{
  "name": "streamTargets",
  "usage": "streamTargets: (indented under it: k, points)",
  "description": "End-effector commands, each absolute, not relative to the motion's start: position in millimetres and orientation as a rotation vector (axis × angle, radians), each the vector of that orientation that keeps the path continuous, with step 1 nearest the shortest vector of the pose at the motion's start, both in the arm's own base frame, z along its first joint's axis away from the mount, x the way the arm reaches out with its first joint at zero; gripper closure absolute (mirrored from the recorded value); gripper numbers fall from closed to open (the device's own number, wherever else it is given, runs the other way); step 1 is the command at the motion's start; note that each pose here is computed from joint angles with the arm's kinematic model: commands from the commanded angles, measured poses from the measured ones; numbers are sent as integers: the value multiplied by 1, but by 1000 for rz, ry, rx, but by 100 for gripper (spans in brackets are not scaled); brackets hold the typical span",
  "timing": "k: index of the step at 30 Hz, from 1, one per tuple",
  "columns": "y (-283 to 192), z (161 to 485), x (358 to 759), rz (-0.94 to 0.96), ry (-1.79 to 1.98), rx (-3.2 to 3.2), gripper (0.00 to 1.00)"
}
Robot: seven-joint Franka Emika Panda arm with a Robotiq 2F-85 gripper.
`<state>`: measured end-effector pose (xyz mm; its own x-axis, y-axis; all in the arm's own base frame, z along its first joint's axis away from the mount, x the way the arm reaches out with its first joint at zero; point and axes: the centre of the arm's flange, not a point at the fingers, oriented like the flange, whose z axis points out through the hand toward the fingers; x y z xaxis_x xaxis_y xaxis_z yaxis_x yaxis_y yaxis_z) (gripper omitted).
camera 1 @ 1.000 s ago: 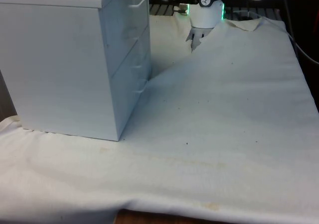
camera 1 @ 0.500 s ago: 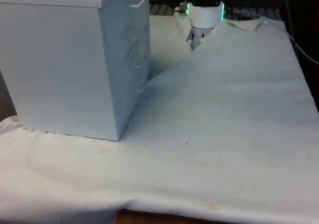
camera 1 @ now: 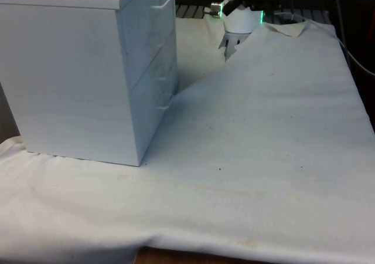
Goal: Open the drawer, then close it.
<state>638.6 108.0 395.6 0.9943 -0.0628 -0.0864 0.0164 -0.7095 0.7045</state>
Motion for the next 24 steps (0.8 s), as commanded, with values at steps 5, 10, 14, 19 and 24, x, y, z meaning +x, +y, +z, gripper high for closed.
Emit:
streamTargets:
  k: [5, 10, 14, 19, 24]
  points:
    - [119, 396, 637, -133, -33, 2380, 100]
    - [122, 397, 638, -118, -27, 2382, 100]
    - [122, 396, 638, -119, -26, 2376, 100]
    - [121, 396, 638, -119, -28, 2377, 85]
    - [122, 396, 638, -118, -27, 2376, 56]
